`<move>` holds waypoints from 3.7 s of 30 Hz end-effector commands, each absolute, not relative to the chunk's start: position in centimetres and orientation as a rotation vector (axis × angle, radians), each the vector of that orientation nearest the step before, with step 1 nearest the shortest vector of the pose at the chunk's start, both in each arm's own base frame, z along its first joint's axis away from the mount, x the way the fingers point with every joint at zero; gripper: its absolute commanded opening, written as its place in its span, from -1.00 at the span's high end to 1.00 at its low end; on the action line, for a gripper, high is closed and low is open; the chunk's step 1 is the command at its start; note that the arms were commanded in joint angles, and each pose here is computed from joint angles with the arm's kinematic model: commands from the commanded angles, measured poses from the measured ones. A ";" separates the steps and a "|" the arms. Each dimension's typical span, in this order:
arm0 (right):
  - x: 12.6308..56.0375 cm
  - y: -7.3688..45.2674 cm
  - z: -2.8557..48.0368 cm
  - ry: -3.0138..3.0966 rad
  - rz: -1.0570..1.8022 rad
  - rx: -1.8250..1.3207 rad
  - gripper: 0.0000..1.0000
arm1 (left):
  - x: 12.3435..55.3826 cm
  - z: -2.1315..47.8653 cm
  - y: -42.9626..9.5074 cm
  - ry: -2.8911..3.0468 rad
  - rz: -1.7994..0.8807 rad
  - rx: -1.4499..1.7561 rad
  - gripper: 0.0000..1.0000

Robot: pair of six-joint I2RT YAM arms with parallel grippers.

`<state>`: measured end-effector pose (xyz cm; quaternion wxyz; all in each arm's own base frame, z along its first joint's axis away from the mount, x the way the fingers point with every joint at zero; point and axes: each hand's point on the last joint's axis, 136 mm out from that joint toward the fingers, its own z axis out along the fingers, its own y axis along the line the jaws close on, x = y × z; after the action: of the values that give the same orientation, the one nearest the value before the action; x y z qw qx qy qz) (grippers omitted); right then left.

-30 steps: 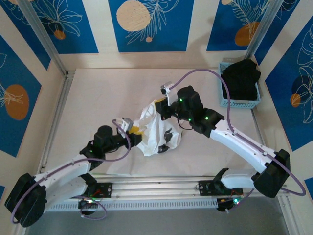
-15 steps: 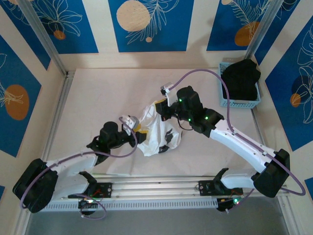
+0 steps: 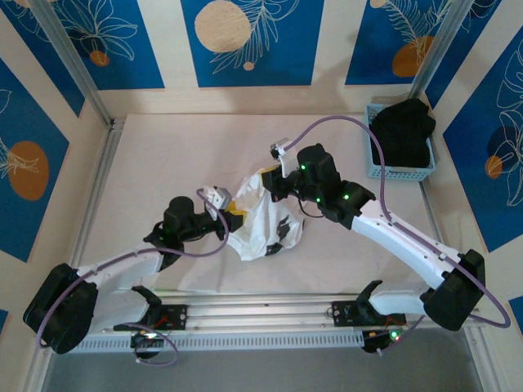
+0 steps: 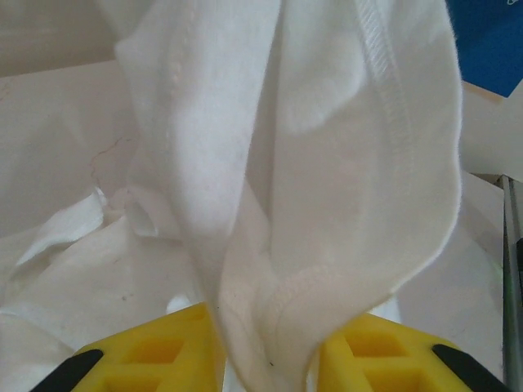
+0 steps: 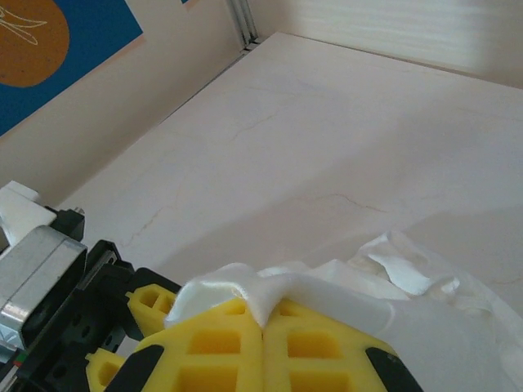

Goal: Fold the inside-out t-shirt

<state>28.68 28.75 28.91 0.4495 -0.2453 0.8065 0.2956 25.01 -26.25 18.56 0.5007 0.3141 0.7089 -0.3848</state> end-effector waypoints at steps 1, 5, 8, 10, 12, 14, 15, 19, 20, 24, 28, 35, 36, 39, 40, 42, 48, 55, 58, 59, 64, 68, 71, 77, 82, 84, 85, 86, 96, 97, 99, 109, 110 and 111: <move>28.3 28.6 29.9 1.954 0.754 -0.618 1.00 | 24.9 20.6 -26.5 1.635 -0.987 0.774 0.44; 28.3 28.7 29.9 1.955 0.762 -0.621 1.00 | 25.2 20.5 -26.4 1.645 -0.991 0.762 0.74; 28.3 28.7 29.9 1.955 0.763 -0.618 1.00 | 25.4 20.3 -26.4 1.659 -0.993 0.757 0.77; 28.3 28.7 29.9 1.955 0.761 -0.617 1.00 | 25.6 20.0 -26.5 1.671 -0.988 0.760 0.77; 28.4 28.7 29.9 1.953 0.760 -0.616 1.00 | 25.7 19.6 -26.5 1.684 -0.982 0.759 0.77; 28.4 28.6 29.9 1.954 0.757 -0.617 1.00 | 25.8 19.3 -26.5 1.698 -0.980 0.759 0.76; 28.4 28.6 29.8 1.955 0.756 -0.617 1.00 | 25.8 19.2 -26.5 1.702 -0.977 0.759 0.75; 28.5 28.5 29.9 1.953 0.755 -0.612 1.00 | 26.0 18.9 -26.4 1.717 -0.965 0.754 0.73; 28.5 28.5 30.0 1.952 0.754 -0.614 1.00 | 25.9 18.9 -26.4 1.720 -0.964 0.754 0.73; 28.5 28.4 30.0 1.952 0.757 -0.611 1.00 | 26.1 18.9 -26.2 1.725 -0.948 0.745 0.64; 28.5 28.4 30.0 1.953 0.760 -0.609 1.00 | 26.3 18.8 -26.1 1.732 -0.935 0.737 0.63; 28.5 28.2 30.0 1.952 0.754 -0.604 1.00 | 26.5 19.0 -25.8 1.733 -0.924 0.714 0.96; 28.6 28.1 30.0 1.954 0.746 -0.597 1.00 | 26.8 19.1 -25.5 1.743 -0.908 0.689 1.00; 28.9 27.3 29.7 1.974 0.702 -0.560 1.00 | 28.3 19.7 -23.3 1.820 -0.792 0.526 1.00; 29.0 27.0 29.5 1.986 0.687 -0.543 1.00 | 28.7 20.0 -22.4 1.849 -0.747 0.469 1.00; 28.9 27.2 29.1 2.000 0.676 -0.535 0.96 | 29.0 21.1 -20.6 1.882 -0.677 0.366 1.00; 28.4 29.6 27.3 2.026 0.693 -0.589 0.88 | 27.6 23.4 -17.7 1.954 -0.604 0.253 1.00; 24.3 34.2 27.3 1.934 1.012 -0.826 0.61 | 26.1 22.8 -16.4 2.102 -0.533 0.264 1.00; 23.0 34.0 26.8 1.928 1.049 -0.894 0.38 | 26.5 23.6 -13.9 2.100 -0.396 0.208 1.00; 23.3 33.3 26.5 1.938 1.018 -0.873 0.30 | 26.6 24.0 -13.0 2.085 -0.360 0.186 1.00; 29.2 26.9 23.1 2.118 0.793 -0.553 0.02 | 27.0 25.8 -10.0 2.011 -0.264 0.089 1.00; 33.8 21.7 18.3 2.302 0.612 -0.317 -0.09 | 27.2 26.1 -9.6 1.985 -0.260 0.071 1.00; 35.6 19.6 14.9 2.409 0.542 -0.221 -0.11 | 27.3 26.0 -9.2 1.982 -0.240 0.061 1.00; 37.8 20.4 9.0 2.620 0.502 -0.181 -0.09 | 27.5 26.4 -9.4 1.952 -0.266 0.052 1.00; 38.7 21.7 5.1 2.722 0.518 -0.178 0.17 | 27.5 26.0 -9.7 1.960 -0.281 0.064 1.00; 39.2 22.1 5.3 2.708 0.538 -0.181 0.50 | 27.5 26.3 -9.6 1.951 -0.282 0.059 1.00; 39.4 22.2 5.8 2.694 0.549 -0.184 0.66 | 27.6 26.5 -9.7 1.946 -0.285 0.059 1.00; 39.8 22.2 6.8 2.668 0.561 -0.189 0.81 | 27.6 26.9 -9.7 1.937 -0.294 0.056 1.00; 39.2 15.1 28.4 2.045 0.641 -0.049 1.00 | 28.7 35.1 -10.6 1.788 -0.602 -0.015 1.00; 38.5 14.2 30.2 1.991 0.643 -0.029 1.00 | 28.8 36.4 -10.2 1.775 -0.617 -0.025 1.00; 36.7 12.4 33.4 1.883 0.627 0.010 1.00 | 29.0 39.4 -9.0 1.730 -0.645 -0.054 1.00; 30.1 11.6 25.2 1.930 0.663 0.134 0.71 | 31.2 37.0 -7.2 1.785 -0.825 -0.165 1.00; 29.7 12.0 23.1 1.987 0.668 0.141 0.57 | 31.3 35.4 -7.4 1.820 -0.841 -0.173 1.00; 29.4 12.7 21.1 2.040 0.681 0.140 0.45 | 31.4 34.1 -7.5 1.848 -0.846 -0.180 1.00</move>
<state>29.89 12.36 25.83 0.5250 0.0288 0.8006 0.2875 31.07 -6.29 38.05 0.5821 -0.0713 0.7479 -0.3111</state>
